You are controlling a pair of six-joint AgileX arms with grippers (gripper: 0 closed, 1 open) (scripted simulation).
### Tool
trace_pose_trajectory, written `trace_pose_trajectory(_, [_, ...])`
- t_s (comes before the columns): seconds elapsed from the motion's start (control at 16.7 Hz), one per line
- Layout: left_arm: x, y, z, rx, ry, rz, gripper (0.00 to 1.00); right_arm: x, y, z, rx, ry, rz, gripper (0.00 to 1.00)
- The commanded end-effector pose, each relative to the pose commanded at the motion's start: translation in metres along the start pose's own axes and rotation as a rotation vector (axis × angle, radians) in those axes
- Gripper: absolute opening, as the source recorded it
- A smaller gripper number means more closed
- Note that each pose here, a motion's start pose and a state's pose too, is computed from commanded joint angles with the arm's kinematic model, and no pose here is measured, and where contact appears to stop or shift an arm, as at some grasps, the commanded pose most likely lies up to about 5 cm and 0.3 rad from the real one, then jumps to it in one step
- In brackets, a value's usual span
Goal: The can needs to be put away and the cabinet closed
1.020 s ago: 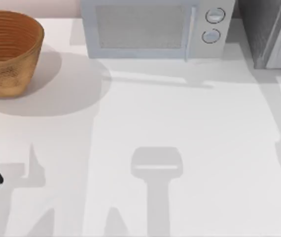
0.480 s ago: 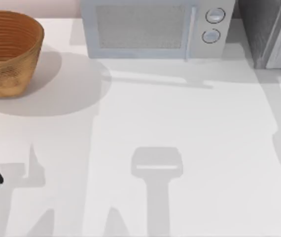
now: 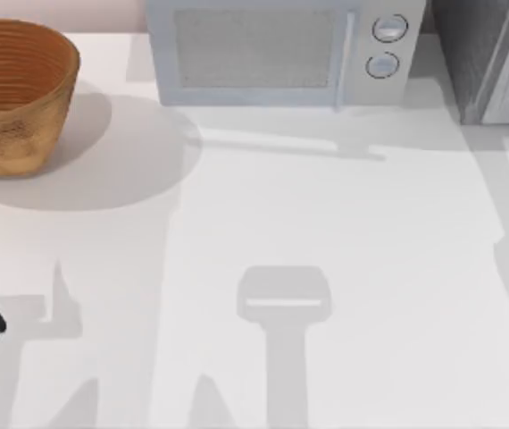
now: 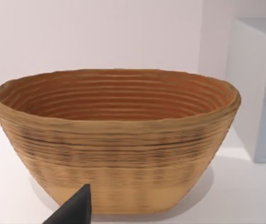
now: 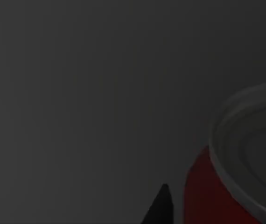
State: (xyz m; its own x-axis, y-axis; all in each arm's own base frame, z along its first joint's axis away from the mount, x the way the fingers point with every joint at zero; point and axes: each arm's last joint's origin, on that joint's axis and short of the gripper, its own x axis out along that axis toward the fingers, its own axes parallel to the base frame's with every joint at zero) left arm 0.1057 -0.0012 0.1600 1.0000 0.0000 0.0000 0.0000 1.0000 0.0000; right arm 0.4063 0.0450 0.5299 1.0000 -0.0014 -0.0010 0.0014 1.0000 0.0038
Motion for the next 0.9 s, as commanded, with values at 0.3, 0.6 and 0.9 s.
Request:
trace_pose_trajectory(0.3, [0.0,0.0,0.0,0.0,0.0,0.0,1.0,0.0,0.0,0.0,0.0,0.0,0.0,0.9])
trace_pose_trajectory(0.6, [0.0,0.0,0.0,0.0,0.0,0.0,1.0,0.0,0.0,0.0,0.0,0.0,0.0,1.0])
trace_pose_trajectory(0.9, [0.0,0.0,0.0,0.0,0.0,0.0,1.0,-0.0001,0.0009,0.0,0.0,0.0,0.002,1.0])
